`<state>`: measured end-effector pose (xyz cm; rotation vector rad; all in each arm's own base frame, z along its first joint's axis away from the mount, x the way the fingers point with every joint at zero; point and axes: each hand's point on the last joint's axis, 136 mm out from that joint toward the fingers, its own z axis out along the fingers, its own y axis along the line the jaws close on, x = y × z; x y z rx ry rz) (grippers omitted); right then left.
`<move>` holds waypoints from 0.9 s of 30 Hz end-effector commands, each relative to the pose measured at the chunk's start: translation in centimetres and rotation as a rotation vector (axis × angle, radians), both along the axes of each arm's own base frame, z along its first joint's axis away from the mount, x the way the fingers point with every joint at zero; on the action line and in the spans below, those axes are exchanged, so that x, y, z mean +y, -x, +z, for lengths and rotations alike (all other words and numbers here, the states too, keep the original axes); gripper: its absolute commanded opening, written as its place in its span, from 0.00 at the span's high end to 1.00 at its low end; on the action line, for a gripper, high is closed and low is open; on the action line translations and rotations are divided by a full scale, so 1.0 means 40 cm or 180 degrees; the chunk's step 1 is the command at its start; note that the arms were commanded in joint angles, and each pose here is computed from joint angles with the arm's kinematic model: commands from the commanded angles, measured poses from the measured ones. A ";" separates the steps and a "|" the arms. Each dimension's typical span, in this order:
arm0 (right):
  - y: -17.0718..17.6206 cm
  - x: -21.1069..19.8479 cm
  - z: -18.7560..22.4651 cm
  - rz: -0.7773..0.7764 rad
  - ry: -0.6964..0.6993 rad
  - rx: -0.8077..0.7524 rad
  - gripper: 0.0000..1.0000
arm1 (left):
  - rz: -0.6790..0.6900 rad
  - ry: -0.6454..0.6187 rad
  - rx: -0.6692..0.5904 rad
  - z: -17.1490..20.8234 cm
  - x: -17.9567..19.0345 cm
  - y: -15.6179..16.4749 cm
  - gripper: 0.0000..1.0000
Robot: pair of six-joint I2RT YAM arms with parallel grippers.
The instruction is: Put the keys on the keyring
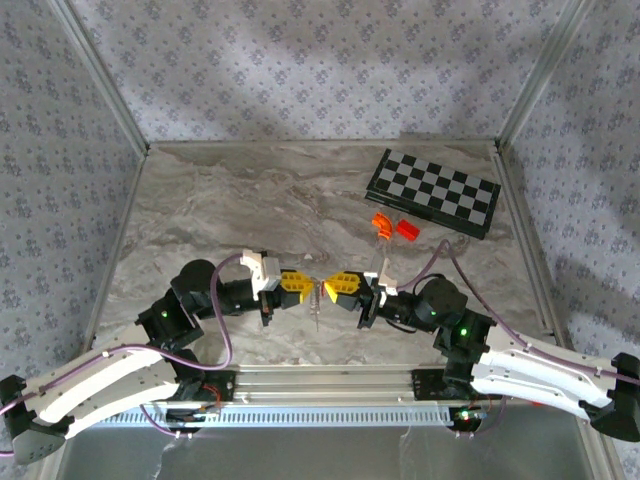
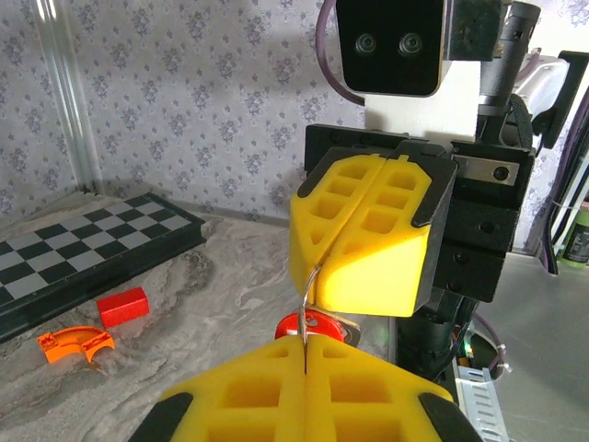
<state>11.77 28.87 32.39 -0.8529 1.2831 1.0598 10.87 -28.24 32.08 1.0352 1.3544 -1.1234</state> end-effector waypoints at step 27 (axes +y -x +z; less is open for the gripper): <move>0.008 -0.013 0.032 0.0018 -0.0155 -0.0135 1.00 | -0.0034 0.0229 -0.0141 0.057 0.014 0.017 1.00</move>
